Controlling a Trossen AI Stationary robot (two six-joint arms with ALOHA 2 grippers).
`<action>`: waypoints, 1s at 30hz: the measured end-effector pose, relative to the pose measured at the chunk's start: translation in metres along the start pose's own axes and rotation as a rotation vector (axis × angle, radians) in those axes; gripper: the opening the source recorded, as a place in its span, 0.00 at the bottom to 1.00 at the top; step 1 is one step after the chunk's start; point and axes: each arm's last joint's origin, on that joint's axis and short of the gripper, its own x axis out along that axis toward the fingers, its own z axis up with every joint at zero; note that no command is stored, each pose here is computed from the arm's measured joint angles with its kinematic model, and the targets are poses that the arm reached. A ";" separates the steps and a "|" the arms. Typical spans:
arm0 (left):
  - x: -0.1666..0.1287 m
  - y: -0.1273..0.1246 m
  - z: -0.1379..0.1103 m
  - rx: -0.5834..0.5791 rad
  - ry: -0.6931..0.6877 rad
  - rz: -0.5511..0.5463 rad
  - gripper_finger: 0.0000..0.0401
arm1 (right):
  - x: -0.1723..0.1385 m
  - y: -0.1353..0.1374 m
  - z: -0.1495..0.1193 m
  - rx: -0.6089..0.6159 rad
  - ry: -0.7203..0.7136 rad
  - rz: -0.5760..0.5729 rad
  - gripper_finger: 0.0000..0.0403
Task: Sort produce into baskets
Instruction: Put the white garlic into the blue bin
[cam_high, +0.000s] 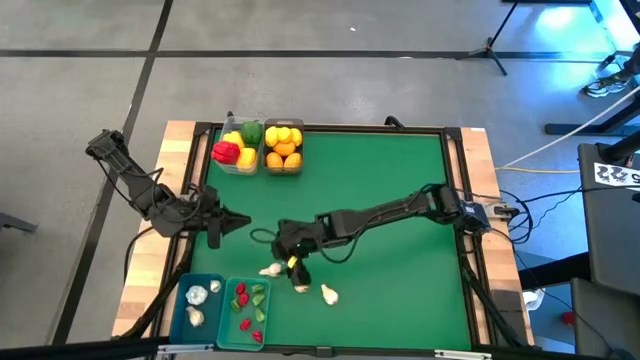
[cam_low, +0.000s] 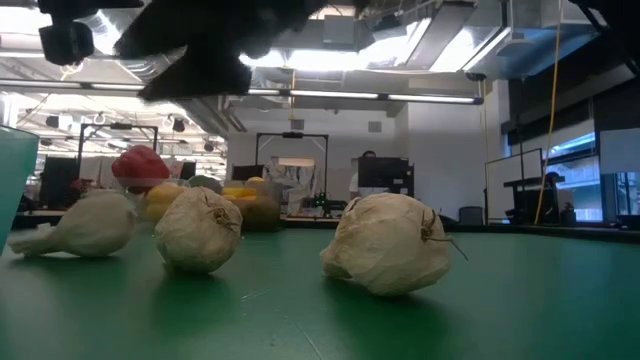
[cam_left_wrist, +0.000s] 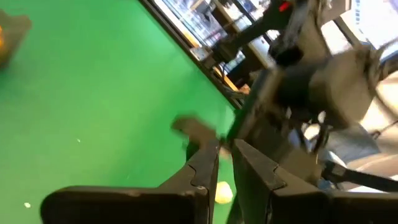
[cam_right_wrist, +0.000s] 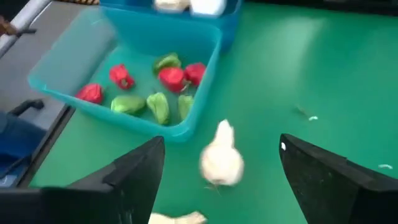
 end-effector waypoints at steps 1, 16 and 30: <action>0.000 0.000 0.000 0.006 -0.011 0.006 0.11 | 0.007 0.002 -0.002 -0.006 -0.011 0.005 0.76; 0.000 0.002 0.002 0.033 -0.085 0.049 0.11 | 0.047 0.006 -0.030 0.007 0.031 -0.075 0.81; 0.002 0.002 0.000 0.035 -0.085 0.061 0.11 | 0.080 0.001 -0.059 0.035 0.088 -0.125 0.80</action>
